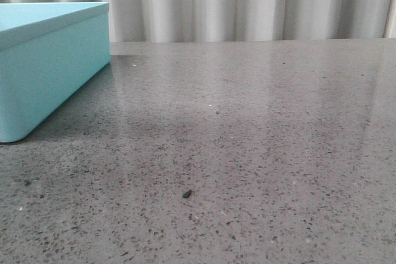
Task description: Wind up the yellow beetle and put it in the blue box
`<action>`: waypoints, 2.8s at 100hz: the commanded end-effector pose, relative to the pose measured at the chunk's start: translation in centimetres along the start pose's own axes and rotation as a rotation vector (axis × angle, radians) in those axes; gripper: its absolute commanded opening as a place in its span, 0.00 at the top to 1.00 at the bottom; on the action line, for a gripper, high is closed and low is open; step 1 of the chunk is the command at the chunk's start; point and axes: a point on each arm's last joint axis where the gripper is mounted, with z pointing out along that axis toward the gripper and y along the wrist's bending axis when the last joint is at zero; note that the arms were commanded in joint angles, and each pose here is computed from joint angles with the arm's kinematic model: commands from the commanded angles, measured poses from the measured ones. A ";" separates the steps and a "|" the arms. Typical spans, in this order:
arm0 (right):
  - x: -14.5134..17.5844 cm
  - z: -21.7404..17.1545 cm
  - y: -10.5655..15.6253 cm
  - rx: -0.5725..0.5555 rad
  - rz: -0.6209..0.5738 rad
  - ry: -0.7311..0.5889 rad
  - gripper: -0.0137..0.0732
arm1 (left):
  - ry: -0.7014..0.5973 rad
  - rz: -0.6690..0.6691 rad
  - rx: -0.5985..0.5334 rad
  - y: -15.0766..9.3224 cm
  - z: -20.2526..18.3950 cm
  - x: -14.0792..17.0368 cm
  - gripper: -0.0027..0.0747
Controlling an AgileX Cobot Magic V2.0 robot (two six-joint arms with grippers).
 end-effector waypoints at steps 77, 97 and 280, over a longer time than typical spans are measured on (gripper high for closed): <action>2.1 -0.6 0.5 0.014 -0.036 -0.118 0.89 | -0.543 -0.013 -0.403 -0.4 1.5 23.5 0.79; 4.3 1.6 1.0 0.032 -0.085 -0.206 0.89 | -0.562 -0.016 -0.419 -0.1 1.8 23.8 0.79; 10.2 4.5 2.2 0.018 -0.087 -0.168 0.89 | -0.559 0.205 -0.612 2.2 5.6 28.8 0.99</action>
